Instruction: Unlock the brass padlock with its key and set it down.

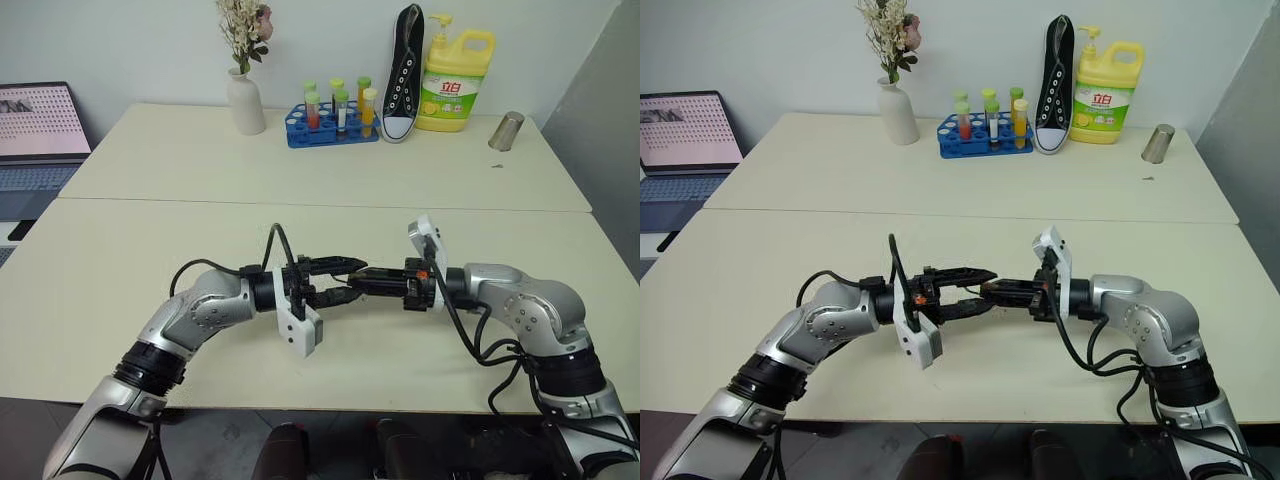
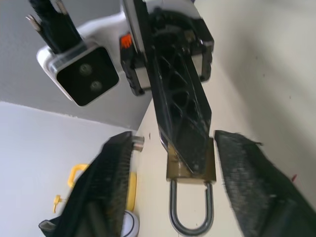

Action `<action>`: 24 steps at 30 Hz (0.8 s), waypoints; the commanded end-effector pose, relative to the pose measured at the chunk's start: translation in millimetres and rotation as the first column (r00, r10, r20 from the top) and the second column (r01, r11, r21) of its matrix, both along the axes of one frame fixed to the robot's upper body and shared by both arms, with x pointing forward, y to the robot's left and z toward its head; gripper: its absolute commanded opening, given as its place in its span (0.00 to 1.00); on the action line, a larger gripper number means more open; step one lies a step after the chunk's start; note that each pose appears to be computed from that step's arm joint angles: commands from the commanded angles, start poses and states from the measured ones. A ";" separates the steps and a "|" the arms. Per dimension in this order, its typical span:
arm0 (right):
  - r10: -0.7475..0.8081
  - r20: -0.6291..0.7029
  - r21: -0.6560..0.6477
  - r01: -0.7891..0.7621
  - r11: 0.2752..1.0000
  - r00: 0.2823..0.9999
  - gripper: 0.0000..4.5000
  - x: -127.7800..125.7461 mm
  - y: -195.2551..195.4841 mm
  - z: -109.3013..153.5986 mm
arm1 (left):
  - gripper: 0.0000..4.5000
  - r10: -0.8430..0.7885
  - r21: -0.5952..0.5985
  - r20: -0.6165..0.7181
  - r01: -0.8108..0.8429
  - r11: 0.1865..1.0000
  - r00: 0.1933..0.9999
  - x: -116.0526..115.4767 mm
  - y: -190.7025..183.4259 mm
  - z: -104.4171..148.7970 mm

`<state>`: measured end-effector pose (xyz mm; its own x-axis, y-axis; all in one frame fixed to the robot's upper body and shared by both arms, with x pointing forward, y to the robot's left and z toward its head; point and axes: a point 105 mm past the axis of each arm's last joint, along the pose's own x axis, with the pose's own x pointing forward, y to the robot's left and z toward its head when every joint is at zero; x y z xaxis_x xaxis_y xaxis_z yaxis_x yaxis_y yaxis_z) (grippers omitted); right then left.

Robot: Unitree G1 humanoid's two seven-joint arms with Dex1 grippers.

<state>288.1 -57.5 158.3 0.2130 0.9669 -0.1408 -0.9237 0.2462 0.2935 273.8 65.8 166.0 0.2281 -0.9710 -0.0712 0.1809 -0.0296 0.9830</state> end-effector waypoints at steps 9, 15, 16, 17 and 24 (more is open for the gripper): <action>-0.056 0.093 -0.002 0.056 0.998 0.994 0.03 16.8 -15.4 13.6 | 1.00 0.070 -0.225 -0.342 -0.154 0.962 0.937 -19.4 22.5 38.6; -0.042 0.123 0.005 0.042 0.999 0.991 0.03 16.1 -17.2 19.9 | 0.58 0.151 -0.242 -0.681 -0.415 0.877 0.716 19.2 64.4 38.7; -0.037 0.127 0.009 0.036 0.999 0.991 0.03 15.3 -16.9 21.5 | 0.50 0.147 -0.225 -0.741 -0.449 0.865 0.655 25.1 70.5 33.8; -0.029 0.127 0.014 0.028 1.000 0.992 0.03 13.9 -16.5 22.9 | 0.43 0.134 -0.217 -0.771 -0.454 0.864 0.622 27.3 71.3 29.6; 0.031 0.128 0.026 -0.034 0.999 0.991 0.03 4.4 -13.1 28.4 | 0.00 0.016 -0.200 -0.878 -0.398 0.895 0.478 30.1 41.4 8.6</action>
